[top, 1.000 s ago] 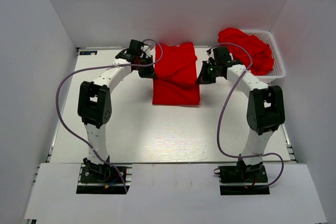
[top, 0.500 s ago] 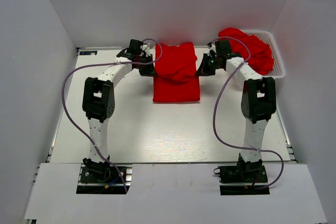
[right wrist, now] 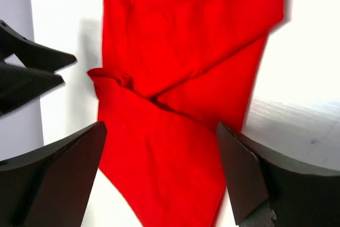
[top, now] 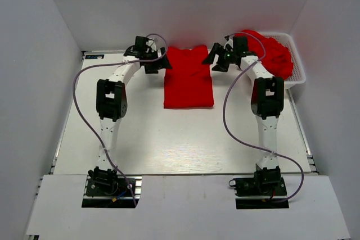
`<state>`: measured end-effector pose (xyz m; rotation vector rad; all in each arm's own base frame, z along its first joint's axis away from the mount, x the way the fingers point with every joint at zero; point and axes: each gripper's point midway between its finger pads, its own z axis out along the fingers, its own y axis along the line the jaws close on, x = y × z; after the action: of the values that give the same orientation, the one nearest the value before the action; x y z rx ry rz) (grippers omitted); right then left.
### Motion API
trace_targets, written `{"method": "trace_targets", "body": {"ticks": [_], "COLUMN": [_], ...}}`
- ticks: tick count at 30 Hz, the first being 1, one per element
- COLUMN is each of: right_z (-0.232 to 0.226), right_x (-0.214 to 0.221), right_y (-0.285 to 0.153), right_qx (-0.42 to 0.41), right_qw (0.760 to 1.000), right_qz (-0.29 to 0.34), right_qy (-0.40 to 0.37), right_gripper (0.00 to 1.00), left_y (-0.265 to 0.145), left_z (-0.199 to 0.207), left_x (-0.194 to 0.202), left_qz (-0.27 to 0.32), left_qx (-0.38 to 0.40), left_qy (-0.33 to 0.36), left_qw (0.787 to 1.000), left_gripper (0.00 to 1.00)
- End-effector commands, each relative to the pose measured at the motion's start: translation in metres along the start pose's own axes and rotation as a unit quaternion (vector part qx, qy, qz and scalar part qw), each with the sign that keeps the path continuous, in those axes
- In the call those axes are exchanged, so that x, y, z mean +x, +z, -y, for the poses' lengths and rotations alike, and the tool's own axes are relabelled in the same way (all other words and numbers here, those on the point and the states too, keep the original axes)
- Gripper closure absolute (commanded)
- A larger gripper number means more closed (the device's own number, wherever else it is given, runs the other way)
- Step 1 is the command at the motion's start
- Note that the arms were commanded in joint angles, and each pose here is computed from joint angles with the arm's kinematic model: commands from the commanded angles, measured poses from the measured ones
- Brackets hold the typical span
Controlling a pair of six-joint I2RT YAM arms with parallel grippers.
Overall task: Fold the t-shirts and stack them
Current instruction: Fold the folded rectangular tshirt in 1/3 of the way, then grab one side of the 2/3 rectangular tshirt with both arms
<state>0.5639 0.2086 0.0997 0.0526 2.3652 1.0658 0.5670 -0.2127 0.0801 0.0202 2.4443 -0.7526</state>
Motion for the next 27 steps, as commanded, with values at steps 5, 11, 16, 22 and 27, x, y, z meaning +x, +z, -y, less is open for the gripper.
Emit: {"method": "trace_targets", "body": {"ticks": [5, 11, 16, 22, 27], "right_z": [-0.053, -0.029, -0.012, 0.0, 0.009], "right_x": [-0.023, 0.052, 0.113, 0.154, 0.158], "right_y": [-0.054, -0.086, -0.098, -0.093, -0.082], "right_qx": [-0.022, 0.031, 0.042, 0.04, 0.045], "right_qw": [0.996, 0.997, 0.997, 0.996, 0.995], "right_qz": [0.047, -0.006, -0.042, -0.078, -0.085], "right_qy": [-0.078, -0.075, -0.058, -0.035, -0.032], "right_gripper": [0.1, 0.1, 0.1, 0.1, 0.1], "left_y": [-0.084, -0.094, -0.097, -0.088, -0.079], "left_z": [0.031, 0.029, 0.026, 0.022, 0.023], "left_x": [-0.053, 0.014, 0.087, 0.139, 0.157], "left_qz": [0.099, 0.029, -0.024, -0.071, -0.084], "left_qx": [0.036, 0.025, 0.03, 0.01, 0.003], "left_qy": [0.041, 0.042, 0.028, 0.028, 0.037], "left_qw": [0.994, 0.998, 0.999, 0.997, 0.996], "left_gripper": [0.0, 0.0, 0.0, 0.0, 0.0]}}
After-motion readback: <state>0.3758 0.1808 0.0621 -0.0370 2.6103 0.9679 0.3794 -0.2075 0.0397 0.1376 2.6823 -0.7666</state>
